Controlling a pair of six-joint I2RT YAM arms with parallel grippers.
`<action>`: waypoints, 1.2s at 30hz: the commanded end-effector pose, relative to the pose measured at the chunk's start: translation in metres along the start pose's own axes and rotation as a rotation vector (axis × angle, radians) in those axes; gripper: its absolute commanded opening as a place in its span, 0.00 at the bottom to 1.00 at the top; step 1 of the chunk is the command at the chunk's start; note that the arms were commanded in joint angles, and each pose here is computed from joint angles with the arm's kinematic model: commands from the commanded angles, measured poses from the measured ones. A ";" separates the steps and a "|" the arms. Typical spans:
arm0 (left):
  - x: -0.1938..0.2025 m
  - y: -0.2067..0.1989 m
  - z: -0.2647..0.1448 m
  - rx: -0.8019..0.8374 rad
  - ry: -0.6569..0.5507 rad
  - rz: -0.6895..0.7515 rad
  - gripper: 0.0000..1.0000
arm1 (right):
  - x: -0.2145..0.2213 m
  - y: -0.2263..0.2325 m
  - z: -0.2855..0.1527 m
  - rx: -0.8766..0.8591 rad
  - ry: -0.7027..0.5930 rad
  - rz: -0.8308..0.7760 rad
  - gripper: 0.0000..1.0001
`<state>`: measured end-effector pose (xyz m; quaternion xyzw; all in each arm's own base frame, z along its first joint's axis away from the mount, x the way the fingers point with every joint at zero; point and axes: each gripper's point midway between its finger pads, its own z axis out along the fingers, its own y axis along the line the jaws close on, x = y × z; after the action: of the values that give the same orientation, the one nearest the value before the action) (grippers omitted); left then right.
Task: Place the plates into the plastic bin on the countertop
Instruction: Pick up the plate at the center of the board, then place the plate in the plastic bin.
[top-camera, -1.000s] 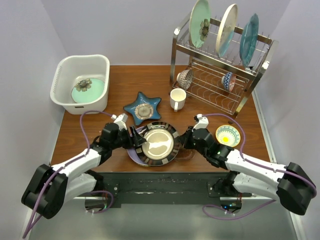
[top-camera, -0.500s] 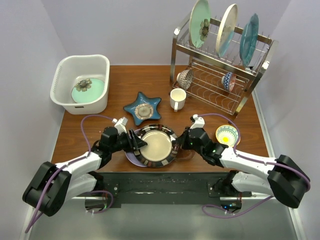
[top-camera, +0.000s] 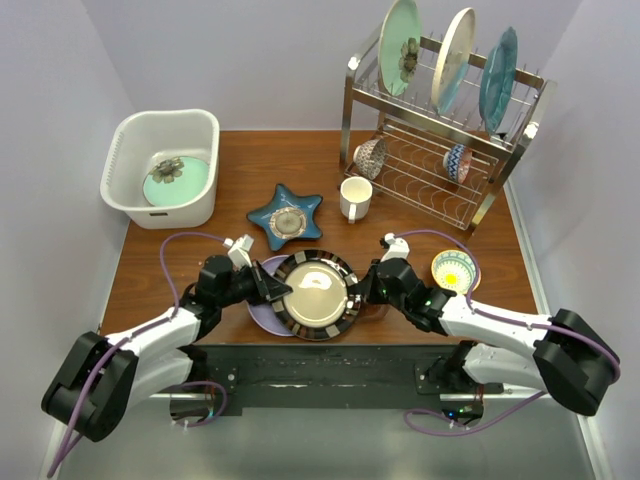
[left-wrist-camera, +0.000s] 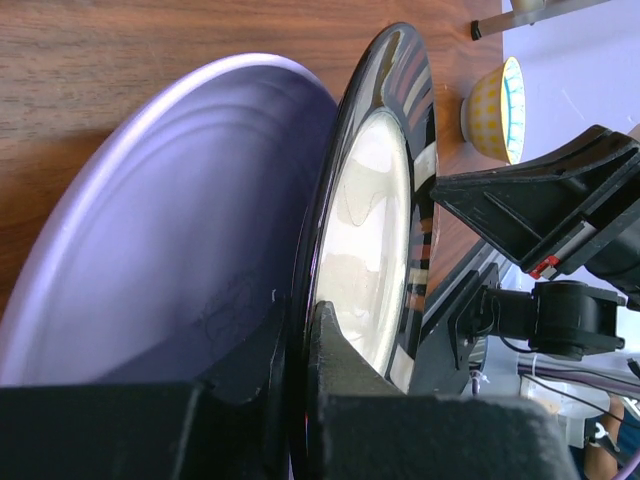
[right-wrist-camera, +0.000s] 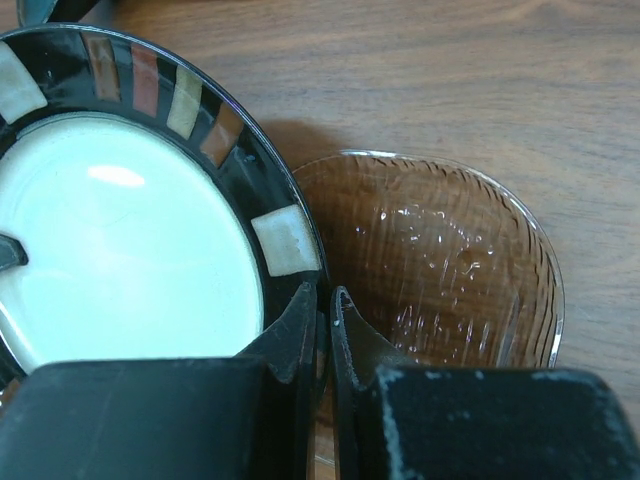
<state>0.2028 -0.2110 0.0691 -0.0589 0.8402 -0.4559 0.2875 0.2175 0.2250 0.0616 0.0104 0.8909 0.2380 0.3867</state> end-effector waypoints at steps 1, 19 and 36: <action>0.005 -0.007 -0.001 0.029 0.027 0.043 0.00 | -0.010 0.015 -0.004 -0.056 -0.035 0.019 0.00; 0.002 -0.006 -0.002 0.008 0.019 0.043 0.00 | -0.014 0.022 -0.008 -0.098 -0.044 -0.002 0.48; -0.010 -0.027 -0.003 0.065 -0.007 0.039 0.00 | -0.014 0.023 -0.009 -0.104 -0.042 -0.006 0.89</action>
<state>0.1934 -0.2086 0.0621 -0.0579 0.8523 -0.4447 0.2693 0.2149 0.2332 0.0739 -0.0050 0.8810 0.2653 0.3918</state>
